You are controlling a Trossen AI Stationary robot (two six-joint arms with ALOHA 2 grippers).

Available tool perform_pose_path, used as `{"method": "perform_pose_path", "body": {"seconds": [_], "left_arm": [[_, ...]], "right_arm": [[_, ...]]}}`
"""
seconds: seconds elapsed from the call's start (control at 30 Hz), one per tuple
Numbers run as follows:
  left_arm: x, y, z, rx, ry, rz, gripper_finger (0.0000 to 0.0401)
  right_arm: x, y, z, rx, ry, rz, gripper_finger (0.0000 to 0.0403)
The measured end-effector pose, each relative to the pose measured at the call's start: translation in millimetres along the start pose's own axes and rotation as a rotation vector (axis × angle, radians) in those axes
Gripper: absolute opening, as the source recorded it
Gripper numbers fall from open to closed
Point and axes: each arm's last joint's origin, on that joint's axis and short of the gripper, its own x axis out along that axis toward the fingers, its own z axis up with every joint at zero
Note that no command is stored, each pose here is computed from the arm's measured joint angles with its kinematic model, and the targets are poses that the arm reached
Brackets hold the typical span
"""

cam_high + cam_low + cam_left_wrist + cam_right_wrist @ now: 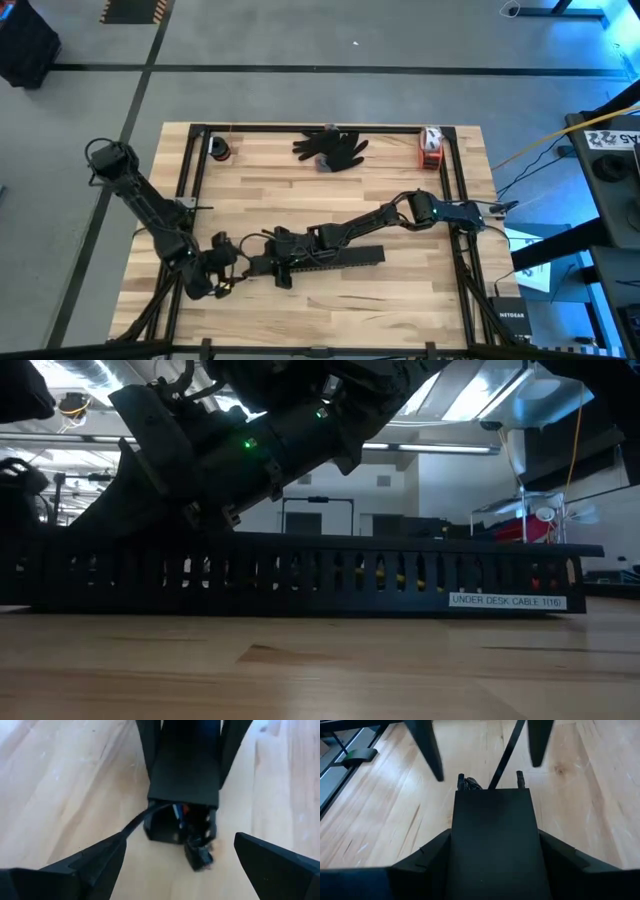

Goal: Ziptie cables
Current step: Close the black cable duct

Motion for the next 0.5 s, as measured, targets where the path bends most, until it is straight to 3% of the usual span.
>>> {"method": "perform_pose_path", "body": {"seconds": [0.17, 0.5], "left_arm": [[7, 8, -5, 0.001, -0.006, 0.009, 0.0365], [16, 13, -12, -0.071, -0.072, -0.08, 0.0365]], "right_arm": [[0, 0, 0, 0.0, 0.0, 0.0, 0.023], [0, 0, 0, -0.002, 0.0, 0.0, 0.023]]}}
